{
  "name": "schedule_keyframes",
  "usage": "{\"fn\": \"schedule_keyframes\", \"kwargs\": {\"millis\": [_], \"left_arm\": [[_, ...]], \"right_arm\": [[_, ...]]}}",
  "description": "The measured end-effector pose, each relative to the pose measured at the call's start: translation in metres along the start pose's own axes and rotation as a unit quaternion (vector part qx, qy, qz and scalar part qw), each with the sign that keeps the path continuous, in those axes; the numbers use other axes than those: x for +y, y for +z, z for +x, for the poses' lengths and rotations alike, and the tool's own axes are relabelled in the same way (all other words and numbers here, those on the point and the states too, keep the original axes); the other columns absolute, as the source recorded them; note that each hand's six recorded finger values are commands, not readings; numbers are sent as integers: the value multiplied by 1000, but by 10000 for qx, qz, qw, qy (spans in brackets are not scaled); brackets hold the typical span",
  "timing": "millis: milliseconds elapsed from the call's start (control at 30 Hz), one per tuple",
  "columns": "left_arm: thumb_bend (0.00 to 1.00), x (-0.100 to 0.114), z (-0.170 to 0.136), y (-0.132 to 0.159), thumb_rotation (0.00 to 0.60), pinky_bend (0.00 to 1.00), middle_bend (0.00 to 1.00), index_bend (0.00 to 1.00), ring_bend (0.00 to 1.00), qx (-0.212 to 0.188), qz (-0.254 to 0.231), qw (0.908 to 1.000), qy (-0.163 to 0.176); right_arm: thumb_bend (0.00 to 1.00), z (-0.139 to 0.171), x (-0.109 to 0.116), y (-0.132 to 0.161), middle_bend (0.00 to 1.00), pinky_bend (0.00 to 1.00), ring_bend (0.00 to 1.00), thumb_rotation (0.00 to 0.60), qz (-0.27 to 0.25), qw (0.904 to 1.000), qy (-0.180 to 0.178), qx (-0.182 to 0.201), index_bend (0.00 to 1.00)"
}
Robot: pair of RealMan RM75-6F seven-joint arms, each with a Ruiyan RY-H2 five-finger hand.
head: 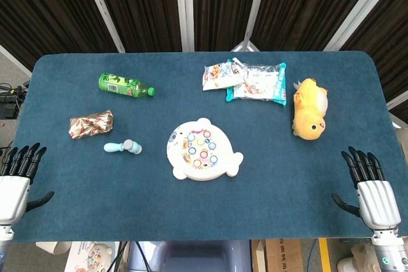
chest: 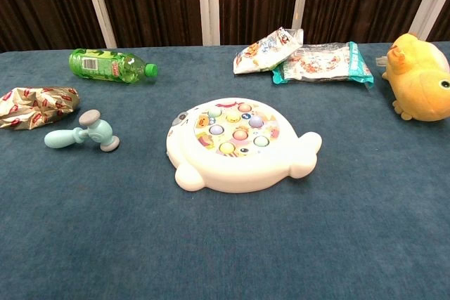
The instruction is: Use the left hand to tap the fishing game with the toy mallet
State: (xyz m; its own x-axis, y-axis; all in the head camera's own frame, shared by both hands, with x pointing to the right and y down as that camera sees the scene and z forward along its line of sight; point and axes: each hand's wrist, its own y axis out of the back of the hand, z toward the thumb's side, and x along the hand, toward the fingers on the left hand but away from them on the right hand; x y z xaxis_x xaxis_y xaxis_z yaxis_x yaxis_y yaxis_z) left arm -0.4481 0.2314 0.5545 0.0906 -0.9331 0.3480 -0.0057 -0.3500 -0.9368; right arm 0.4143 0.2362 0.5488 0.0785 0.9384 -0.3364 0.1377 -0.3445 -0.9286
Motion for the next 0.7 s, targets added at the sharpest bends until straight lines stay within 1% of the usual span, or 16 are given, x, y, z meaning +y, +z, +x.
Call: {"fn": "schedule_keyframes", "kwargs": {"millis": [233, 400, 600, 700], "left_arm": [[0, 0, 0, 0, 600, 0, 0, 0, 0, 3, -33, 10000, -20], [0, -1, 1, 1, 600, 0, 0, 0, 0, -15, -23, 10000, -68], [0, -5, 4, 3, 600, 1, 0, 0, 0, -13, -49, 9997, -221], [5, -7, 9, 6, 600, 20, 0, 0, 0, -18, -80, 9995, -314]], "right_arm": [[225, 0, -3, -2, 0, 0, 0, 600, -23, 9999, 140, -93, 0], [226, 1, -2, -2, 0, 0, 0, 600, -47, 9998, 175, -110, 0], [225, 1, -3, -1, 0, 0, 0, 600, -41, 9998, 200, -85, 0], [226, 2, -3, -1, 0, 0, 0, 600, -74, 9997, 200, -82, 0]]}}
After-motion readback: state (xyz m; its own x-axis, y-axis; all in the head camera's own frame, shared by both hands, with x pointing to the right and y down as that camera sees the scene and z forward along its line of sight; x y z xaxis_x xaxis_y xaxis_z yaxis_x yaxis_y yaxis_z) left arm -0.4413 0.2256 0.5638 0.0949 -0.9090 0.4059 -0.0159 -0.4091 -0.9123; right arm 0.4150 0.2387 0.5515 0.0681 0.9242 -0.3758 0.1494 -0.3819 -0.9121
